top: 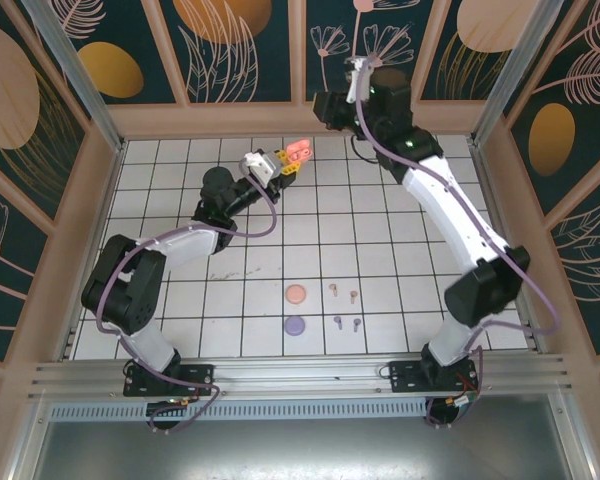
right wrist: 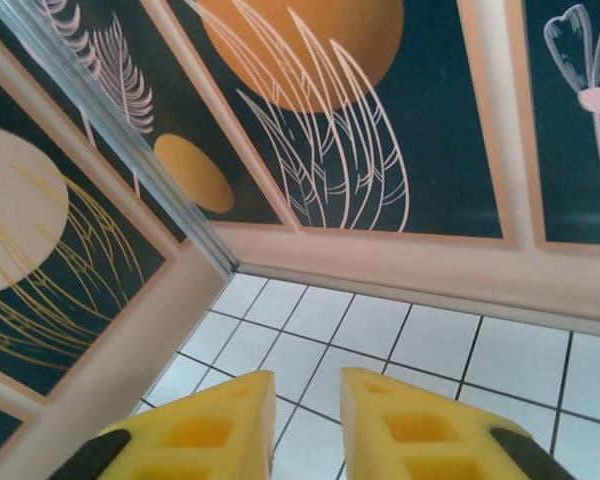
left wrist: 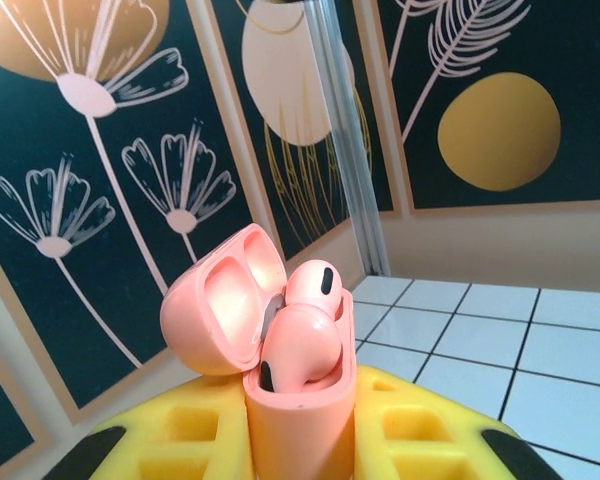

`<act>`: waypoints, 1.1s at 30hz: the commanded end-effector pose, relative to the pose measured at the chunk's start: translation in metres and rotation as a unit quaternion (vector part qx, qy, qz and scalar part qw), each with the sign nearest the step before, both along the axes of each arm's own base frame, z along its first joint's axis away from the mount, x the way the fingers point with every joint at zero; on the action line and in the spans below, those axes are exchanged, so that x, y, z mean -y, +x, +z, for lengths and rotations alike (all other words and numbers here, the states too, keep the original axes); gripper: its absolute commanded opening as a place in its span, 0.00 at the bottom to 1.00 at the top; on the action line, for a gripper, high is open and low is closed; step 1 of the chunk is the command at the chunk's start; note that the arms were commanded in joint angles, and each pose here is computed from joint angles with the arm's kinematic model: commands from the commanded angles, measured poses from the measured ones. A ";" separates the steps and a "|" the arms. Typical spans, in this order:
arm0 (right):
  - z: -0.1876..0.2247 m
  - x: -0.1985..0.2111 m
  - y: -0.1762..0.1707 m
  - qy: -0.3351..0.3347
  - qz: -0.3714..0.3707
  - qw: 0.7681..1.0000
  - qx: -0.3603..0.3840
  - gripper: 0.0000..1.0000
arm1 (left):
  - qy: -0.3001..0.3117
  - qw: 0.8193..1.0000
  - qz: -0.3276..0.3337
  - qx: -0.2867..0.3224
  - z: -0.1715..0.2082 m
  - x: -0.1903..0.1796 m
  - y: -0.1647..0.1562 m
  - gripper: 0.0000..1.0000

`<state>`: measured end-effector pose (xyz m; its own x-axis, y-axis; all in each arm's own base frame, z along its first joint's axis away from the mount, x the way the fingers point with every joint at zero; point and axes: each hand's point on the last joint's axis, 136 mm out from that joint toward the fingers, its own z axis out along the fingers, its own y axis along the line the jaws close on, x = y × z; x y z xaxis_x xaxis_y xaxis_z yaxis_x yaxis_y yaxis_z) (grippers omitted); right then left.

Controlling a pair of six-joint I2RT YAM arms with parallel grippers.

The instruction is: Insert wireless bluetooth earbuds into charging case

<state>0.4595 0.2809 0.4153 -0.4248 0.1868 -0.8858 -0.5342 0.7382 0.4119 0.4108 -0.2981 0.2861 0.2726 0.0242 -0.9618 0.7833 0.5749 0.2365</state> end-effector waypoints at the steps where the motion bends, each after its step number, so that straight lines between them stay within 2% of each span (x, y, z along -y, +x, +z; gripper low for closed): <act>1: -0.050 -0.013 0.018 -0.039 0.020 0.995 -0.094 0.11 | 0.005 1.000 -0.025 0.006 -0.010 0.007 -0.007 0.00; 5: -0.068 -0.026 0.038 -0.061 0.034 0.988 -0.136 0.00 | 0.007 1.000 -0.030 0.003 -0.014 0.009 -0.008 0.00; 10: -0.099 -0.033 0.041 -0.068 0.059 0.978 -0.188 0.00 | 0.007 0.999 -0.033 0.004 -0.014 0.010 -0.007 0.00; 14: -0.127 -0.037 0.022 -0.092 0.078 0.969 -0.216 0.00 | 0.010 0.999 -0.032 -0.002 -0.017 0.011 -0.004 0.00; 22: -0.127 -0.044 -0.026 -0.120 0.097 0.966 -0.208 0.00 | 0.002 1.000 -0.030 -0.008 -0.011 0.015 0.005 0.00; 26: -0.120 -0.029 -0.031 -0.113 0.059 0.973 -0.192 0.00 | -0.003 0.999 -0.031 -0.013 -0.011 0.015 0.006 0.00; 29: -0.106 0.002 -0.018 -0.093 -0.024 0.980 -0.174 0.00 | -0.007 0.999 -0.031 -0.023 -0.014 0.015 0.006 0.00; 33: -0.092 0.056 -0.008 -0.038 -0.118 0.979 -0.161 0.13 | -0.020 0.996 -0.032 -0.080 -0.028 0.017 0.013 0.00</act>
